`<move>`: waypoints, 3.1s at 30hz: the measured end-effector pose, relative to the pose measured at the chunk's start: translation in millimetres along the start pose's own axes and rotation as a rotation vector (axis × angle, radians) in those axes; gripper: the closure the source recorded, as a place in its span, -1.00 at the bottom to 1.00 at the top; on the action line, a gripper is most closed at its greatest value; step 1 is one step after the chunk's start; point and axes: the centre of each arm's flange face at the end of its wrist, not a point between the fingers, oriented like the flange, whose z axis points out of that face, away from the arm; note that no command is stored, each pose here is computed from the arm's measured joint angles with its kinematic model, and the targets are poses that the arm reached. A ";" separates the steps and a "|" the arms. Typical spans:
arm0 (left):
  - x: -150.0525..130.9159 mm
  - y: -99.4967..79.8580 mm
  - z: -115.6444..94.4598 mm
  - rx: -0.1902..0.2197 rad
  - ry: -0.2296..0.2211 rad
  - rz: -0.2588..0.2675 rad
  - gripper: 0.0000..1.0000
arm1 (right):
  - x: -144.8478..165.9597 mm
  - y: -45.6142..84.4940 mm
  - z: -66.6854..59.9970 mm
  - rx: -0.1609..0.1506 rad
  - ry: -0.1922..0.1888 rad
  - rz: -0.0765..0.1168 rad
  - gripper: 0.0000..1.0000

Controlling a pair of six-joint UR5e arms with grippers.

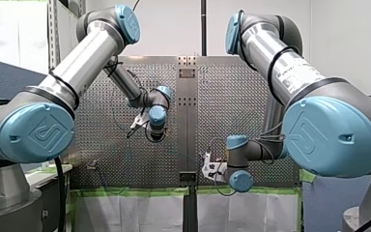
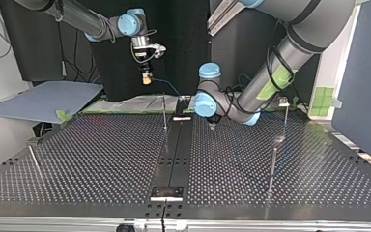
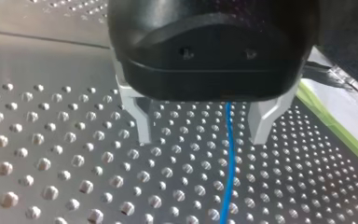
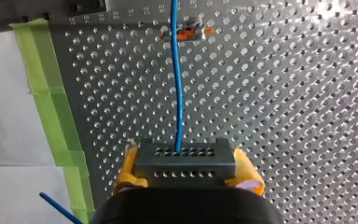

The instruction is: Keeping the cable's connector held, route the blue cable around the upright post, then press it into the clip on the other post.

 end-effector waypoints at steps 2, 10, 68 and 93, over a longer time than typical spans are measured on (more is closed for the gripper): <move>4.1 -2.4 1.8 0.003 0.007 -0.012 -0.98 | 0.2 -0.8 0.2 0.006 0.002 0.000 1.00; 22.6 -28.3 10.4 0.059 0.000 -0.061 -0.98 | 0.4 -3.2 0.4 0.022 0.005 0.000 1.00; 97.3 -174.4 -4.4 0.433 -0.024 -0.276 -0.65 | -1.9 6.7 -0.5 -0.003 -0.030 -0.058 1.00; 97.3 -181.9 -15.6 0.368 -0.034 -0.216 0.94 | -1.2 13.6 1.1 -0.022 -0.033 -0.069 1.00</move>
